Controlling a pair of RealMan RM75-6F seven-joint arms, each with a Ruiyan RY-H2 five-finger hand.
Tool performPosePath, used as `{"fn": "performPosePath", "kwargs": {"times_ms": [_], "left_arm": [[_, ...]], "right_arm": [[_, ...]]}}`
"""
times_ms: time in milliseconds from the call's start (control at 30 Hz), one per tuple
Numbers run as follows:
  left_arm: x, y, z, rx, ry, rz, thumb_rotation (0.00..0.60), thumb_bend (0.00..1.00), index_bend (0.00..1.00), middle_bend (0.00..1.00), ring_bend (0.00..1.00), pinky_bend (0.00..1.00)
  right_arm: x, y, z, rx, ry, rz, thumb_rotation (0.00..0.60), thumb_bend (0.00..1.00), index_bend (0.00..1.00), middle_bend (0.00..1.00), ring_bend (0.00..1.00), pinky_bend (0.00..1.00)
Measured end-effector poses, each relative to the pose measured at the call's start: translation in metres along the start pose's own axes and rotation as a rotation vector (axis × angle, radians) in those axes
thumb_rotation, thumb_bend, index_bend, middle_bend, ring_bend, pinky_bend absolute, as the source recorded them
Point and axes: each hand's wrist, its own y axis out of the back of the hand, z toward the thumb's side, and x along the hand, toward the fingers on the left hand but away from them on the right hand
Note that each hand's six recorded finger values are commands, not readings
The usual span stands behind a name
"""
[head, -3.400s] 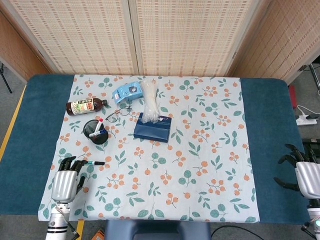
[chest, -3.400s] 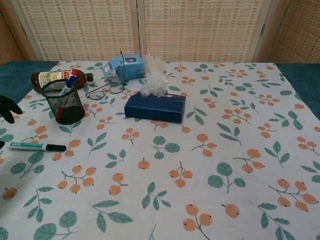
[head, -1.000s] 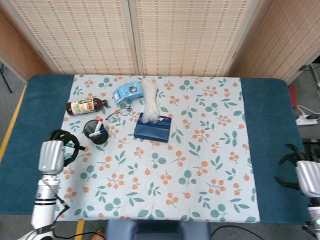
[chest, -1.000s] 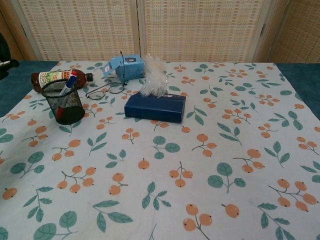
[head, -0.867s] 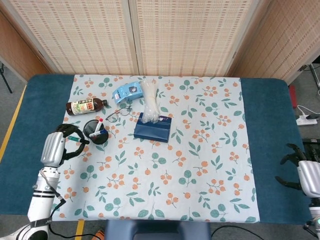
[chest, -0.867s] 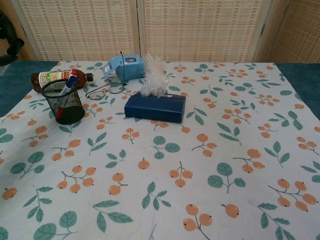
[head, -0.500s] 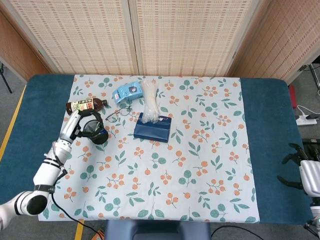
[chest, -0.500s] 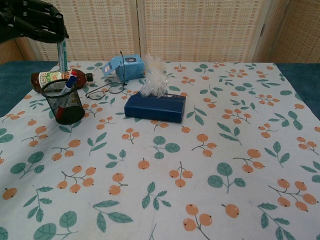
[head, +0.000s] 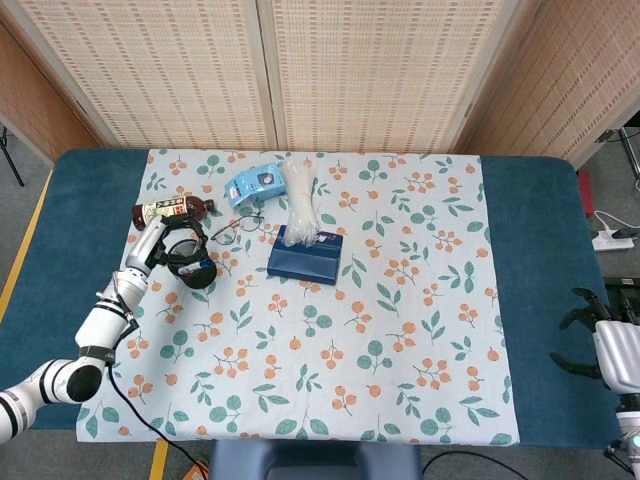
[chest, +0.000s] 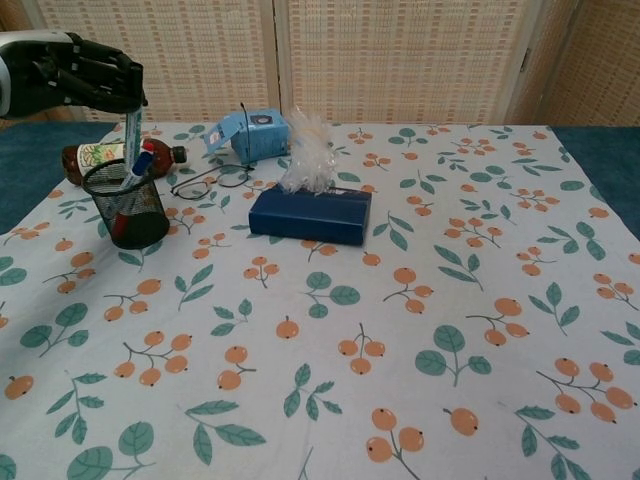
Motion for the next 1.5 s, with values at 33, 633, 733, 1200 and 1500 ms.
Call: {"fn": "performPosePath", "kwargs": {"times_ms": [33, 633, 733, 1200, 1500], "left_arm": [[0.0, -0.003, -0.001, -0.002, 0.005, -0.021, 0.6, 0.3, 0.45, 0.44, 0.19, 0.17], [-0.034, -0.015, 0.01, 0.24, -0.11, -0.15, 0.6, 0.3, 0.22, 0.19, 0.07, 0.16], [-0.057, -0.008, 0.005, 0.428, -0.156, -0.07, 0.6, 0.3, 0.26, 0.21, 0.09, 0.16], [-0.209, 0.071, -0.056, 1.329, 0.045, 0.541, 0.6, 0.3, 0.16, 0.13, 0.05, 0.13], [-0.264, 0.088, -0.126, 1.166, 0.217, 0.489, 0.6, 0.3, 0.16, 0.09, 0.02, 0.12]], "right_arm": [[0.0, 0.0, 0.0, -0.001, 0.0, 0.004, 0.6, 0.0, 0.51, 0.15, 0.29, 0.04], [0.002, 0.003, 0.002, -0.027, 0.016, 0.004, 0.6, 0.0, 0.51, 0.16, 0.29, 0.04], [0.003, 0.003, 0.004, -0.027, 0.027, 0.005, 0.6, 0.0, 0.51, 0.16, 0.29, 0.04], [0.004, -0.005, 0.019, 0.014, 0.084, 0.008, 0.6, 0.0, 0.23, 0.16, 0.27, 0.04], [0.002, -0.014, 0.02, 0.043, 0.051, 0.053, 0.6, 0.0, 0.16, 0.16, 0.24, 0.04]]}}
